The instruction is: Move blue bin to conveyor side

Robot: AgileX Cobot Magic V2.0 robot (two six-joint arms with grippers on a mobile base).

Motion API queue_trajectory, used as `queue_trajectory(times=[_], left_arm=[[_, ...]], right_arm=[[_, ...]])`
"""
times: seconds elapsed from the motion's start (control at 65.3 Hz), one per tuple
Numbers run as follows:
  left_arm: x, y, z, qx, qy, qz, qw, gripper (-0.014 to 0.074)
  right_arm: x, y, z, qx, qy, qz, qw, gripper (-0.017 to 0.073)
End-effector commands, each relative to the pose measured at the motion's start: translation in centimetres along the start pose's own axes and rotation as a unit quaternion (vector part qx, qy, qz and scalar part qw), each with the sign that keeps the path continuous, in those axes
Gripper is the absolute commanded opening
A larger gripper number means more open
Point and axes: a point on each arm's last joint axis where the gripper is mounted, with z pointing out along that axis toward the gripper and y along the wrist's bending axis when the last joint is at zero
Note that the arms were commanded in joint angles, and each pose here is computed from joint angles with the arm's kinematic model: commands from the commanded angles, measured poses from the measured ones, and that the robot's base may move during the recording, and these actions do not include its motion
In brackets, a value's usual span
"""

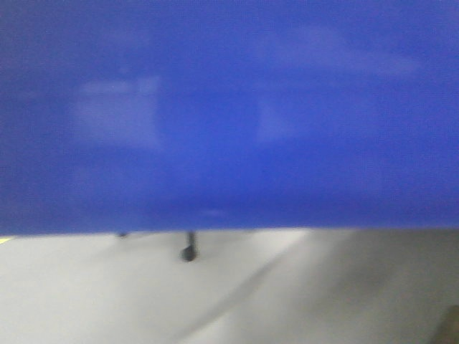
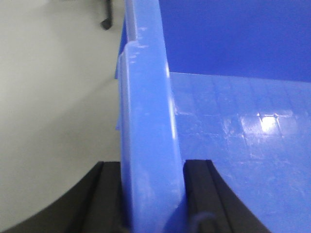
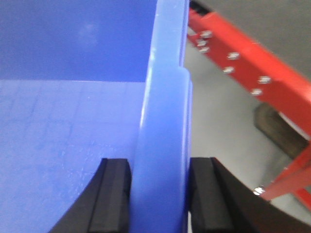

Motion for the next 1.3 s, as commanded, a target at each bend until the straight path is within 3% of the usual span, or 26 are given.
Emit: queue_trajectory(times=[0.0,1.287], left_arm=[[-0.75,0.46,-0.92,-0.026,-0.060,0.017,0.998,0.0001],[-0.75,0.46,-0.92,-0.026,-0.060,0.017,0.998,0.0001]], right_arm=[[-0.79,-0.79,-1.08,0.041,-0.062,-0.022,0.997,-0.0073],[-0.79,-0.79,-1.08,0.041,-0.062,-0.022,0.997,-0.0073]])
